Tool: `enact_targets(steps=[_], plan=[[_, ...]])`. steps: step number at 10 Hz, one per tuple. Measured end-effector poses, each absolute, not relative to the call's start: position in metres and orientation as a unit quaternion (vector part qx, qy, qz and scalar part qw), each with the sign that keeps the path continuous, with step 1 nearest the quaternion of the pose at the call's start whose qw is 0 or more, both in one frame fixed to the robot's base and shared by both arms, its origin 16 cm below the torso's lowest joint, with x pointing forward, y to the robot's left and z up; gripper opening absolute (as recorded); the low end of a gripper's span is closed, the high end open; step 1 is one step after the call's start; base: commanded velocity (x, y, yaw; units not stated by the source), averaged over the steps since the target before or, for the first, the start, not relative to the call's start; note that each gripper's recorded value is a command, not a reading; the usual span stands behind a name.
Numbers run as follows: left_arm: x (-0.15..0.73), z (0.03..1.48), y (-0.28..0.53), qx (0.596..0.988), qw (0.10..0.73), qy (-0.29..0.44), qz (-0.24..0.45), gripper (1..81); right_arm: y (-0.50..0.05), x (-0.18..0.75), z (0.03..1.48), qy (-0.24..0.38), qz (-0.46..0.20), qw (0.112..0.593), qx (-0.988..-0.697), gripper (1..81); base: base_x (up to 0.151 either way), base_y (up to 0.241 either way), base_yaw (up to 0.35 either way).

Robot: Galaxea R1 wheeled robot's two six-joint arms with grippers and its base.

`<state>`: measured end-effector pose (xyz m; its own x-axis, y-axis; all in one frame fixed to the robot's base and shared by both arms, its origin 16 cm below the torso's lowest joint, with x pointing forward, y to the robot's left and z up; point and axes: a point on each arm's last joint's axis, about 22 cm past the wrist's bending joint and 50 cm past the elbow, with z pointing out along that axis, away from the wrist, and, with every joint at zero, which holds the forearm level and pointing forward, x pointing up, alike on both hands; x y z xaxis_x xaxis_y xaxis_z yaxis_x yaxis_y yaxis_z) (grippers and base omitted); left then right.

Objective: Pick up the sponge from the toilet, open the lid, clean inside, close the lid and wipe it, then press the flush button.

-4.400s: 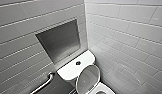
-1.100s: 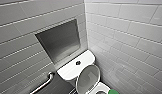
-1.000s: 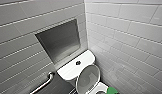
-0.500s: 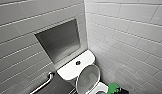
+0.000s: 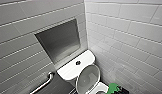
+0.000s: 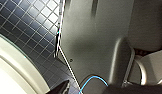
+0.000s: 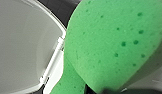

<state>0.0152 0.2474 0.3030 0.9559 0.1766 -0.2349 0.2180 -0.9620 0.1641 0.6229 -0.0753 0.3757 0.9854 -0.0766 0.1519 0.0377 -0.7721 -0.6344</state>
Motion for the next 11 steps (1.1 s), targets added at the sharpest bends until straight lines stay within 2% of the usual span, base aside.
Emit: enact_targets(steps=[3, 5, 8, 11], plan=[[0.015, 0.303, 0.248, 0.984, 0.094, 0.102, -0.109, 81.1, -0.061, 0.636, 0.374, 0.018, -0.093, 0.336, -0.937, 1.0, 0.000, 0.000, 0.000], [0.012, 0.304, 0.248, 0.984, 0.094, 0.104, -0.113, 81.1, -0.033, 0.647, 0.369, 0.016, -0.100, 0.339, -0.935, 1.0, 0.000, 0.000, 0.000], [-0.020, 0.312, 0.248, 0.979, 0.090, 0.108, -0.149, 81.1, -0.034, 0.641, 0.325, 0.030, -0.081, 0.325, -0.942, 1.0, 0.000, 0.000, 0.000], [-0.029, 0.315, 0.249, 0.977, 0.087, 0.110, -0.160, 81.1, -0.019, 0.661, 0.318, 0.027, -0.077, 0.333, -0.939, 1.0, 0.000, 0.000, 0.000]])
